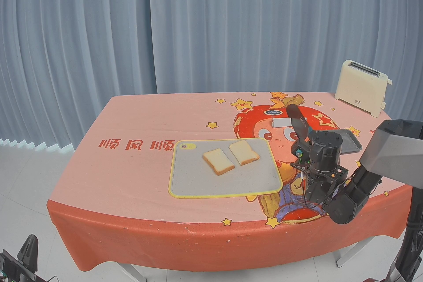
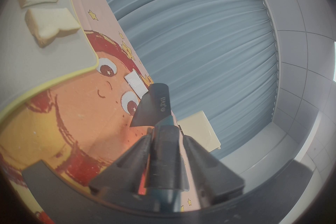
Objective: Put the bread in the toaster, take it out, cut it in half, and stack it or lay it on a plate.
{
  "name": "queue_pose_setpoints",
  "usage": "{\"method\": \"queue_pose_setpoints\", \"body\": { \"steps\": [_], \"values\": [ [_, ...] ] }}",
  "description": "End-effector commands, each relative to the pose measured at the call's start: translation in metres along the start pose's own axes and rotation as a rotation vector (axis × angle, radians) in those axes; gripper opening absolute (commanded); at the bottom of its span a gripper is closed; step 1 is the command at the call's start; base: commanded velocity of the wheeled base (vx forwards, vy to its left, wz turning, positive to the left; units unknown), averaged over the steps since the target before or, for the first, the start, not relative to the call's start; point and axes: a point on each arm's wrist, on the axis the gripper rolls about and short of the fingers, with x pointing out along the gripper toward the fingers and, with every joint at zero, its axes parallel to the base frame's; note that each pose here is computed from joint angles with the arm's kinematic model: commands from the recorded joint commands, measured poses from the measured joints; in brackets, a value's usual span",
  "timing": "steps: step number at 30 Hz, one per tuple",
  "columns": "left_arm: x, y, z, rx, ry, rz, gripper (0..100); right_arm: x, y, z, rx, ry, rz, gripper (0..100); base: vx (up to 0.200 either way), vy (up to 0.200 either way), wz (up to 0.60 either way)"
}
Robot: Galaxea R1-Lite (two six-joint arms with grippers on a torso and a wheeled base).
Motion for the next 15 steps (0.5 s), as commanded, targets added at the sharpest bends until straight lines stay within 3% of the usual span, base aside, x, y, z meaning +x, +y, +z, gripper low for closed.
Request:
{"method": "queue_pose_setpoints", "body": {
  "steps": [1,15],
  "values": [
    [0.0,0.0,-0.005,0.0,0.0,-0.001,0,0.0,0.0,0.0,0.0,0.001,-0.001,100,0.0,0.0,0.0],
    [0.0,0.0,-0.005,0.0,0.0,-0.001,0,-0.011,0.002,0.017,0.031,-0.038,-0.011,100,0.0,0.0,0.0]
  ]
}}
